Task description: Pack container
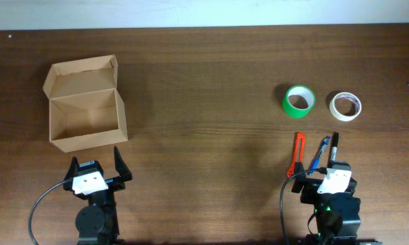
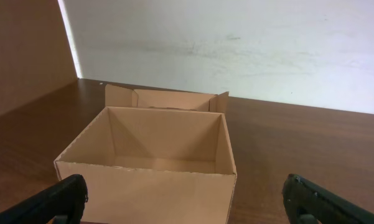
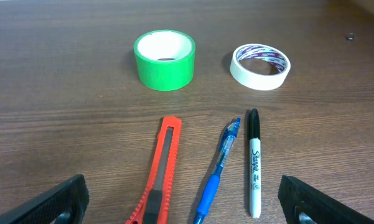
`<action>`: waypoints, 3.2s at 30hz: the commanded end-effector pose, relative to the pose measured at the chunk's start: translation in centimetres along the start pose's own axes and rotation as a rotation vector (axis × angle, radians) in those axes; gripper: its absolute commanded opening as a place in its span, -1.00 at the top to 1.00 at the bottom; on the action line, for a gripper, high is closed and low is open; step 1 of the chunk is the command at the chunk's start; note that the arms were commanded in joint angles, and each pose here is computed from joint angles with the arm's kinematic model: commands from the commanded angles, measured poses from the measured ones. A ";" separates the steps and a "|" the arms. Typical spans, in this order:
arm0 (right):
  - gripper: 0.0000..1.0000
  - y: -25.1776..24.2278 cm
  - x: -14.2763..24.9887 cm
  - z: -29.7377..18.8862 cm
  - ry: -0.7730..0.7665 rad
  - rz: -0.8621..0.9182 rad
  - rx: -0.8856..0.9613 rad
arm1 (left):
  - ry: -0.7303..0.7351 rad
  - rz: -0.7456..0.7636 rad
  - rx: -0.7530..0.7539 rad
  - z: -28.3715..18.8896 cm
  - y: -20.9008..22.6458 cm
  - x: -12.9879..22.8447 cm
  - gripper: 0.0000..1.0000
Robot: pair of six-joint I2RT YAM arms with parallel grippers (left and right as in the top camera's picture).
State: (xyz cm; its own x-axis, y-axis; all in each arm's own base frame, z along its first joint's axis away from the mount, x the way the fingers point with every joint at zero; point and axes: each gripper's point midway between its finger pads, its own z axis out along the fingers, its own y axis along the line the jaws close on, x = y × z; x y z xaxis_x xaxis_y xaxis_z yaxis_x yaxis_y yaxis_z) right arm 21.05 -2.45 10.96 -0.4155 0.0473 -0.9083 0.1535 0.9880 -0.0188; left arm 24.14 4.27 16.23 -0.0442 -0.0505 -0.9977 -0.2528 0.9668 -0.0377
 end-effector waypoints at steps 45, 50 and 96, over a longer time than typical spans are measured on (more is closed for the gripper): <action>-0.99 -0.6 -0.4 0.1 -0.025 0.014 0.034 | 0.004 -0.009 0.011 0.0 -0.2 0.1 -0.99; -0.98 1.8 -1.9 -0.1 -0.080 0.018 -0.108 | -0.009 -0.013 0.012 0.0 -0.2 -0.3 -0.99; -0.98 -22.0 -17.1 6.1 0.670 0.590 0.289 | 0.673 0.117 -0.129 21.0 1.0 -9.1 -1.00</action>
State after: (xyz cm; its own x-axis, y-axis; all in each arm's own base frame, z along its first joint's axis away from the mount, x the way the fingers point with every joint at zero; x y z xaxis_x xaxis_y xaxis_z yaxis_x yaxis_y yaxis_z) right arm 30.07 -25.47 24.04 -0.6293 0.6839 -0.3692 0.6801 0.7145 0.1642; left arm 44.27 11.06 23.22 -0.6694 -0.1445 -0.7287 -0.3341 0.9347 0.1215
